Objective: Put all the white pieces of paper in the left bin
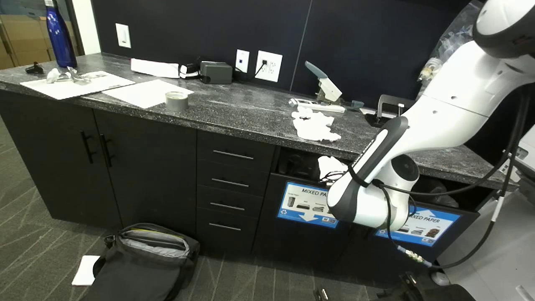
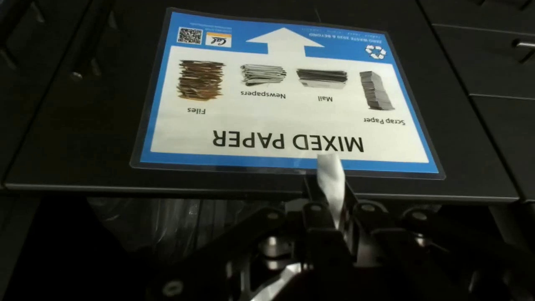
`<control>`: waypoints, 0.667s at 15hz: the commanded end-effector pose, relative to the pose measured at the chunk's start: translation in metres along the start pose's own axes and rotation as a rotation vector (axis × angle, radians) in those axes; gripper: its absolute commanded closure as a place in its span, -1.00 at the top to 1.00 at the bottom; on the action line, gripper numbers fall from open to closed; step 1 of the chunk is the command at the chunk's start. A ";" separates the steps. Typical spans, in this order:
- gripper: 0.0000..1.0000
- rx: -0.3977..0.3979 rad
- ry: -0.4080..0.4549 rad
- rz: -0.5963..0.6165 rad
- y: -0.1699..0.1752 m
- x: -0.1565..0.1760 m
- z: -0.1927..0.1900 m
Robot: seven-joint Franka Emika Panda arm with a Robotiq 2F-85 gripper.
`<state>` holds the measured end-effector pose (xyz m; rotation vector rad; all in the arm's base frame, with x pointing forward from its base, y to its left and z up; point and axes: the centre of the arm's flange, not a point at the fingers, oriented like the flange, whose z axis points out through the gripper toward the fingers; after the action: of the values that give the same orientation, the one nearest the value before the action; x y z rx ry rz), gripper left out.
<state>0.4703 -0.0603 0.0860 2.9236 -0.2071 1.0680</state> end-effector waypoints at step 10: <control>-0.79 -0.106 0.083 -0.092 -0.016 0.036 0.053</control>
<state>0.5090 -0.0487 0.0727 2.8038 -0.1167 1.1012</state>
